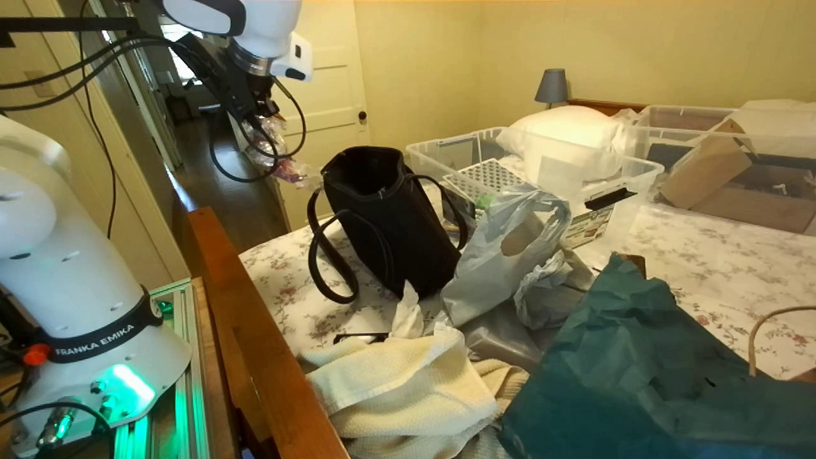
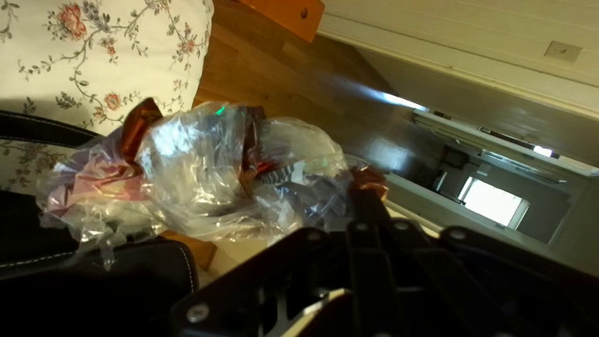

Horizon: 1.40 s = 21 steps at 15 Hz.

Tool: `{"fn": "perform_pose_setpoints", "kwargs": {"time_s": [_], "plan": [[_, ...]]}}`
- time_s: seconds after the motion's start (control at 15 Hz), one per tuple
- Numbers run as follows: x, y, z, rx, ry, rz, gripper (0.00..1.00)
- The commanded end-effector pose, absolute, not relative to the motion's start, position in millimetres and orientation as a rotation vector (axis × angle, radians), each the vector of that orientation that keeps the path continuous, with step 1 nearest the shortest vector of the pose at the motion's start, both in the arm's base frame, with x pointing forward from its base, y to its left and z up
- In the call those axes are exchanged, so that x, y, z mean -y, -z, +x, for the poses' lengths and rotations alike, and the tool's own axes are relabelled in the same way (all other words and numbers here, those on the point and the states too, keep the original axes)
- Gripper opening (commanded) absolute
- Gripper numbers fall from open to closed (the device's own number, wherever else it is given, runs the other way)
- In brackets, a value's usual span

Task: Remove the brown plastic from the bag and put it on the bed

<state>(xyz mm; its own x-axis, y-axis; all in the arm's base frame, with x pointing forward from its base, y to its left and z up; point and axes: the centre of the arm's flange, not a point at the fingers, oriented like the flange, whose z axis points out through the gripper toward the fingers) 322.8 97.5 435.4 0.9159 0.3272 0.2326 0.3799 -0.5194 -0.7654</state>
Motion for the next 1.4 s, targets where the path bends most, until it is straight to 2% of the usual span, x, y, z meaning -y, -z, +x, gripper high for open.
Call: {"fn": "perform_pose_setpoints", "kwargs": {"time_s": [0.0,0.4,0.47,0.53,0.67,1.13,1.2,1.33], "plan": [[-92,-431,315,0.477,-0.004,-2.235,0.0],[-104,-410,328,0.444,-0.01,-2.423,0.0],[-105,-408,328,0.445,0.003,-2.465,0.26],[-107,-406,328,0.448,0.02,-2.497,0.28],[-109,-404,327,0.441,0.068,-2.552,0.4],[-116,-412,327,0.361,0.29,-2.63,0.88],[-113,-413,339,0.404,0.232,-2.593,0.71],[-116,-415,340,0.393,0.264,-2.614,0.84]]}}
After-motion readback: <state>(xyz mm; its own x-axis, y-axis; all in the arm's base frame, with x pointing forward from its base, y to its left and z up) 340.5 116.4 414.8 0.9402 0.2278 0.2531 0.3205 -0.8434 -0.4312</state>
